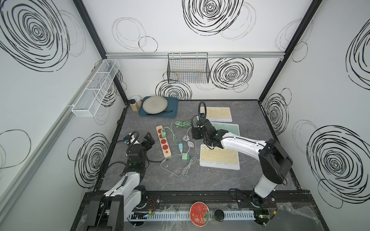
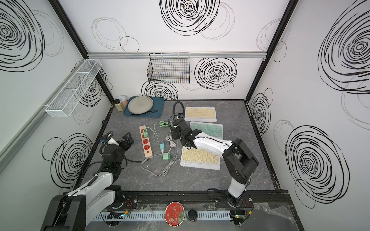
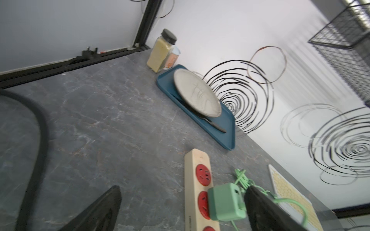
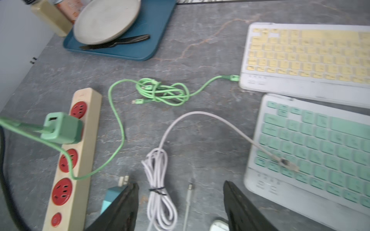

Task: Unplug the wireless keyboard
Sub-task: Pick up the keyboard from the center of the board.

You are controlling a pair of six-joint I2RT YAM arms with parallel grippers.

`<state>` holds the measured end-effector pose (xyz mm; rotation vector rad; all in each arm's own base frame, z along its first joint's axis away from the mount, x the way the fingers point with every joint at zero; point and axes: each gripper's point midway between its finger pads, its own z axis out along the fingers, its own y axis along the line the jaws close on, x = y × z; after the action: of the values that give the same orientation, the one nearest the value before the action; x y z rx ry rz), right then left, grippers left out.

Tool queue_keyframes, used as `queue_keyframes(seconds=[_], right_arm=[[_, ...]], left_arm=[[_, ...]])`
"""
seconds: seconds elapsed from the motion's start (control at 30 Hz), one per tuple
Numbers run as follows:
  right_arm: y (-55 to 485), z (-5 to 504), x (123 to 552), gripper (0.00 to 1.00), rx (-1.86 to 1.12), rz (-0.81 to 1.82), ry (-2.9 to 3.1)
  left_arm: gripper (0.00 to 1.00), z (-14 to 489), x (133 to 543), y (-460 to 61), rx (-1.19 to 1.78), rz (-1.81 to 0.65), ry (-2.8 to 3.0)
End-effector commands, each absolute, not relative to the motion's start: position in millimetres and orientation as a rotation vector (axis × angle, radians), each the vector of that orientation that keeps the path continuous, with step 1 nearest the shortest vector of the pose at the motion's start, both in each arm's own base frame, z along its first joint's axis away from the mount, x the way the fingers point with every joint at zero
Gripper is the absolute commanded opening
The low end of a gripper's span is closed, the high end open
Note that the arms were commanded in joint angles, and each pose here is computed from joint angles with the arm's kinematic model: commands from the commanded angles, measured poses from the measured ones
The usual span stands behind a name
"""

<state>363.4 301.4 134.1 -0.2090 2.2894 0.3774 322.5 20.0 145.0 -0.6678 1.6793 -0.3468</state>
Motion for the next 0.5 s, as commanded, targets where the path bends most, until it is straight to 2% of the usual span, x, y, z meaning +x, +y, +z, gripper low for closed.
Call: queue_keyframes(seconds=[0.0,0.17,0.47], right_arm=[[269,138,370,0.70,-0.086,0.370,2.286],[225,132,371,0.70,0.036,0.365,2.282],[154,138,359,0.71,0.185,0.271,2.253]], left_arm=[[0.99,206,331,-9,-0.494,-0.355,1.598],[1.00,257,331,-74,-0.214,-0.324,1.586],[1.00,264,360,-172,0.161,-0.345,1.772]])
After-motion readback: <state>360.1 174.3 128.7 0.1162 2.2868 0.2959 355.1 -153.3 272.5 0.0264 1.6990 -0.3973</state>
